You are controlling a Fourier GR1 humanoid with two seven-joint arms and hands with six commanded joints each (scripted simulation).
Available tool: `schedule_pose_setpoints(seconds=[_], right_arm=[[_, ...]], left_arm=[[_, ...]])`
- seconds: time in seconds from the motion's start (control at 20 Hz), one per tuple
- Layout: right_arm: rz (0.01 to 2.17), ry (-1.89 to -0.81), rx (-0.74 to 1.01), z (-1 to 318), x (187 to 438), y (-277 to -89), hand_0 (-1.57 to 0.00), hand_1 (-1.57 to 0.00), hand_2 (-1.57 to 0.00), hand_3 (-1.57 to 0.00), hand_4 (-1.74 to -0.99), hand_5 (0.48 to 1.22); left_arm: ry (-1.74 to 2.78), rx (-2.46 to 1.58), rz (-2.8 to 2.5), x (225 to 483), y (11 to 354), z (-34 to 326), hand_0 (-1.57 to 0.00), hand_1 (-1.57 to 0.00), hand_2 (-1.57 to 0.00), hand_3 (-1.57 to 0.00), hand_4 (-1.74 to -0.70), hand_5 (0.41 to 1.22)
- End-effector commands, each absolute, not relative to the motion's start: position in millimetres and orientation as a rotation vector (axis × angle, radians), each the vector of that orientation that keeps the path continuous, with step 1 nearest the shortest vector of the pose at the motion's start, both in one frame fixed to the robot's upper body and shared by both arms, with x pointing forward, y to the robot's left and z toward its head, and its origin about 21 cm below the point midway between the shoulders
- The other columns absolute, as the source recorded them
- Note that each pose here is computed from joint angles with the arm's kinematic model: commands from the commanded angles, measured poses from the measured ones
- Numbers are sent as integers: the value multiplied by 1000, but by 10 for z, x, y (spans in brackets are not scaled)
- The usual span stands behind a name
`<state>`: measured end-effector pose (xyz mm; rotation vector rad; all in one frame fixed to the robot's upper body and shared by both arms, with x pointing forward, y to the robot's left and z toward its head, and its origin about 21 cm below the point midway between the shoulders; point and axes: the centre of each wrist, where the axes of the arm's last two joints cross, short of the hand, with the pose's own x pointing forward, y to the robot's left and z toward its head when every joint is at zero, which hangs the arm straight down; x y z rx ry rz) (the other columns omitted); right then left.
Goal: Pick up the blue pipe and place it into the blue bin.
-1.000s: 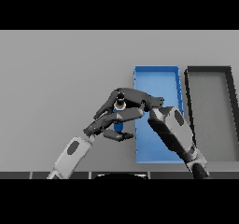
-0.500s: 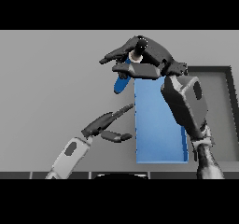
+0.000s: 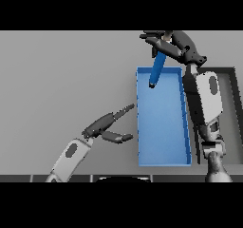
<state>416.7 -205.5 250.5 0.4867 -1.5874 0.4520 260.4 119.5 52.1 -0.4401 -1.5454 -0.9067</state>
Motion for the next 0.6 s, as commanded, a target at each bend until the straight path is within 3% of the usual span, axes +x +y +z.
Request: schedule_pose_setpoints(seconds=[0.0, 0.35, 0.45, 0.55], right_arm=[[415, -1551, 448, 2400, 4171, -2140, -1571, -1571, -1571, -1571, -1499, 1221], [286, -1255, 242, 1655, 4025, -2451, -1571, -1571, -1571, -1571, -1499, 1221], [275, -1179, 188, 1471, 3975, -2539, -1571, -1571, -1571, -1025, -1586, 1221], [290, -1097, 147, 1307, 3944, -2599, -1571, -1571, -1571, -681, -1642, 1221]], left_arm=[[-1553, -446, -906, 2604, 1210, 531, 1, 1, 1, 1, -877, 483], [-1552, -437, -906, 2579, 1214, 497, 1, 1, 1, 1, -877, 479], [-1551, -439, -906, 2590, 1231, 494, 1, 1, 1, 1, -880, 475], [-1549, -446, -907, 2595, 1186, 510, 1, 1, 1, 1, -883, 479]])
